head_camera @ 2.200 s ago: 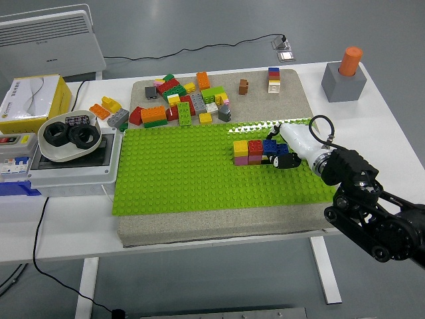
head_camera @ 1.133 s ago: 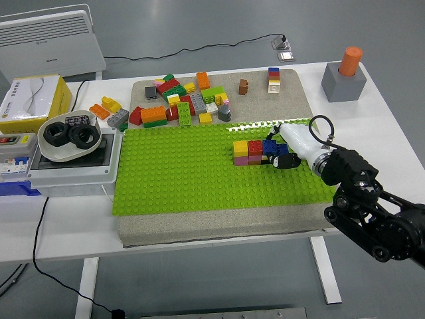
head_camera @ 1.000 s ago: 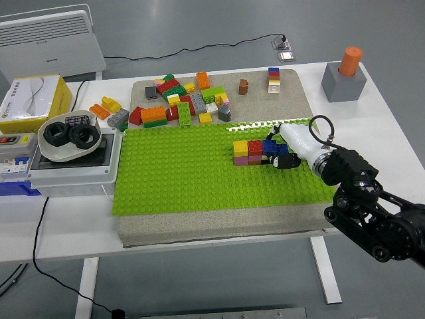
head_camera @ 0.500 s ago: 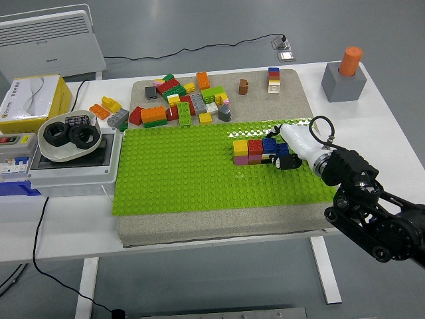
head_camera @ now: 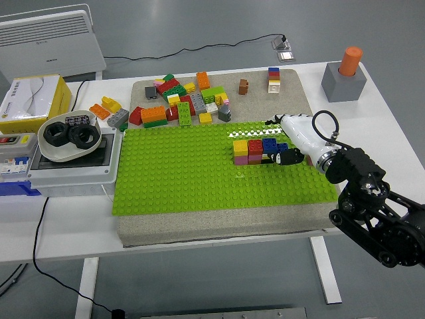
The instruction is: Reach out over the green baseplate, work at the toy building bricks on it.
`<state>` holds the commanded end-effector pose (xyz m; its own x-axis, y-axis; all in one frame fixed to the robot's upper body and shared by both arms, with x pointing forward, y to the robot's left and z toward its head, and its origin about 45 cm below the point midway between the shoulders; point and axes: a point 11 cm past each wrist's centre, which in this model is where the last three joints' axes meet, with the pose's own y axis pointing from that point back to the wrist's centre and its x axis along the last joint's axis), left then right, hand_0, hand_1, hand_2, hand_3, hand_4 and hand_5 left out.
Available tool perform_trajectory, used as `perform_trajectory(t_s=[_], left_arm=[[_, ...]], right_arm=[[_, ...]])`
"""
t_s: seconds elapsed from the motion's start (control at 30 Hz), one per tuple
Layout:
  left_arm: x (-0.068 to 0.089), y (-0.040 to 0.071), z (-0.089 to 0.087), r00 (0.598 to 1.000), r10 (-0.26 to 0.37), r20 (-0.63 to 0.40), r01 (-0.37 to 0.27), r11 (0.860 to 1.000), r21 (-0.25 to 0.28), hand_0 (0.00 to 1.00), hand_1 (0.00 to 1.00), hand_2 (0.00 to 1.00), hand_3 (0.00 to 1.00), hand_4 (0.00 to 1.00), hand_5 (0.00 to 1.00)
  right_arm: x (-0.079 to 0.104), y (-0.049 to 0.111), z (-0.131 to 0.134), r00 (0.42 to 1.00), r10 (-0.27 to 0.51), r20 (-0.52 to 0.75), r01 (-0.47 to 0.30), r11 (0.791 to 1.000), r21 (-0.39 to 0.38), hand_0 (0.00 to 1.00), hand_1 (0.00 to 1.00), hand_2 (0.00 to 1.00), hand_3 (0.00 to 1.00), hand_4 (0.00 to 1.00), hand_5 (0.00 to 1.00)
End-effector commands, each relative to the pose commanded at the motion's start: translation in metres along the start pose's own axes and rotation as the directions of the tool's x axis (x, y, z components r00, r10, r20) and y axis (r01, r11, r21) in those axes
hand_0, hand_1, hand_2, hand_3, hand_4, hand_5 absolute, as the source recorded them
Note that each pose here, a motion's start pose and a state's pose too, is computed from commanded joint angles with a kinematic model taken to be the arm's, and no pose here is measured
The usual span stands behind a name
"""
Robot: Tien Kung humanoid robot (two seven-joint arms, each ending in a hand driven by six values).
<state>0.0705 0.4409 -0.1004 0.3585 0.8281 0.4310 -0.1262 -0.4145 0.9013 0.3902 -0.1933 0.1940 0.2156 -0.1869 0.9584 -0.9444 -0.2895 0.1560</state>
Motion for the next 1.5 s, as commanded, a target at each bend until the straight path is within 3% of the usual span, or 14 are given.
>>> perform_trajectory(t_s=[0.17, 0.2, 0.4, 0.43, 0.57, 0.6, 0.7, 1.03, 1.5], left_arm=[[0.0, 0.0, 0.0, 1.0, -0.003, 0.001, 0.003, 1.0, -0.002, 0.724, 0.604, 0.526, 0.614, 0.653, 0.573], [0.0, 0.0, 0.001, 1.0, -0.004, 0.004, 0.004, 1.0, -0.002, 0.725, 0.604, 0.526, 0.614, 0.654, 0.573], [-0.001, 0.0, 0.002, 1.0, -0.011, 0.008, 0.011, 1.0, -0.004, 0.725, 0.604, 0.526, 0.614, 0.654, 0.573], [-0.001, 0.0, 0.001, 1.0, -0.011, 0.002, 0.011, 1.0, -0.004, 0.725, 0.603, 0.523, 0.614, 0.654, 0.574], [-0.002, 0.0, 0.0, 1.0, -0.011, -0.003, 0.011, 1.0, -0.003, 0.725, 0.603, 0.523, 0.614, 0.654, 0.574], [-0.002, 0.0, 0.0, 1.0, -0.011, -0.001, 0.011, 1.0, -0.003, 0.724, 0.603, 0.519, 0.612, 0.655, 0.575], [-0.001, 0.0, 0.0, 1.0, -0.013, 0.005, 0.013, 1.0, -0.003, 0.724, 0.603, 0.519, 0.612, 0.655, 0.575], [0.0, 0.0, 0.001, 1.0, -0.015, 0.011, 0.015, 1.0, -0.001, 0.724, 0.603, 0.516, 0.612, 0.654, 0.576], [0.003, 0.0, 0.002, 1.0, -0.01, 0.016, 0.01, 1.0, -0.003, 0.724, 0.603, 0.512, 0.611, 0.656, 0.575]], right_arm=[[0.0, 0.012, -0.008, 0.995, 0.089, 0.047, -0.092, 0.994, 0.057, 0.91, 0.926, 0.963, 0.912, 0.998, 0.565], [-0.001, 0.016, -0.009, 0.99, 0.111, 0.092, -0.118, 0.991, 0.069, 0.896, 0.939, 0.94, 0.554, 0.998, 0.625], [-0.005, 0.037, 0.001, 0.933, 0.217, 0.289, -0.239, 0.97, 0.045, 0.896, 0.939, 0.94, 0.554, 0.998, 0.625], [-0.009, 0.042, 0.004, 0.918, 0.231, 0.323, -0.255, 0.966, 0.033, 0.865, 0.911, 0.901, 0.549, 0.966, 0.609], [-0.019, 0.056, 0.013, 0.884, 0.263, 0.386, -0.284, 0.959, -0.003, 0.865, 0.911, 0.901, 0.549, 0.966, 0.609], [-0.021, 0.057, 0.014, 0.882, 0.264, 0.39, -0.284, 0.959, -0.006, 0.86, 0.895, 0.882, 0.59, 0.858, 0.537], [-0.024, 0.058, 0.014, 0.884, 0.259, 0.389, -0.277, 0.961, -0.01, 0.86, 0.895, 0.882, 0.59, 0.858, 0.537], [-0.026, 0.045, 0.004, 0.951, 0.21, 0.226, -0.219, 0.976, 0.013, 0.857, 0.887, 0.882, 0.603, 0.888, 0.557], [-0.038, 0.014, -0.001, 0.983, 0.156, 0.092, -0.158, 0.987, 0.009, 0.859, 0.88, 0.882, 0.622, 0.87, 0.546]])
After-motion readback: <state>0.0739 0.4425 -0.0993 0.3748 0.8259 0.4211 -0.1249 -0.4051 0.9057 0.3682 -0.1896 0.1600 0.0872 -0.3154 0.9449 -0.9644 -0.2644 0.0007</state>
